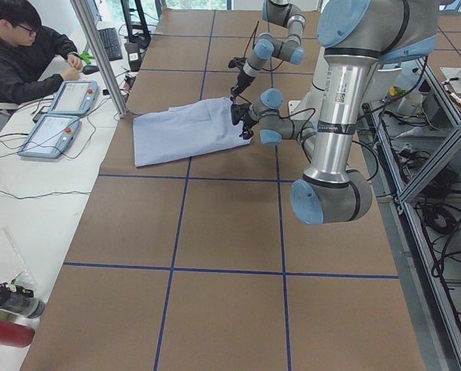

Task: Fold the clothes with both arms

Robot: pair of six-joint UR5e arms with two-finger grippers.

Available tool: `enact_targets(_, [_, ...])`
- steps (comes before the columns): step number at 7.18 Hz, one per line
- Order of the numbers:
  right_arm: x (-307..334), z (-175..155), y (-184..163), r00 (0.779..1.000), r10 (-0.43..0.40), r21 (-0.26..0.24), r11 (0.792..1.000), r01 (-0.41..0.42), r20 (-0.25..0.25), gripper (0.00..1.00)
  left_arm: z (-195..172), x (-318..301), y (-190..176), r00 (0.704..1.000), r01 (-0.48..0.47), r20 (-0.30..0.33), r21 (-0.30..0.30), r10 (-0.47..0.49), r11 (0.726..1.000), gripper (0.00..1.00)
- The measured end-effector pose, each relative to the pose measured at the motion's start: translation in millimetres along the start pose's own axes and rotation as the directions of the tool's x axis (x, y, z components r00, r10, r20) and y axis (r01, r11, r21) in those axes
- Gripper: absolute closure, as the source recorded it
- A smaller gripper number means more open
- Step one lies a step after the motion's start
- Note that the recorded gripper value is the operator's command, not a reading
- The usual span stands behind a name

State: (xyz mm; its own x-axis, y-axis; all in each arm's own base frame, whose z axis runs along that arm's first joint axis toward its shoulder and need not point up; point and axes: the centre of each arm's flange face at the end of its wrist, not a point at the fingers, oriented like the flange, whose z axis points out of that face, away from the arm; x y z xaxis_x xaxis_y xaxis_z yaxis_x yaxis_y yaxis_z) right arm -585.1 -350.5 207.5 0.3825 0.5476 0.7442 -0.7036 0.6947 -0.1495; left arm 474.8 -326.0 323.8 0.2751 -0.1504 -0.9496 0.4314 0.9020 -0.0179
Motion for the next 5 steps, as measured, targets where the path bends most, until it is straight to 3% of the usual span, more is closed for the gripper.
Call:
enact_targets(2, [0,0,0,1.000,0.000,0.001,1.000,0.000,0.000,1.00,23,-10,11,0.999,-0.003,0.038,-0.008,0.003,1.000,0.06])
enact_targets(5, [0,-1,-1,1.000,0.001,0.004,1.000,-0.001,0.003,1.00,32,-9,32,0.999,-0.013,0.044,-0.038,0.015,0.999,0.07])
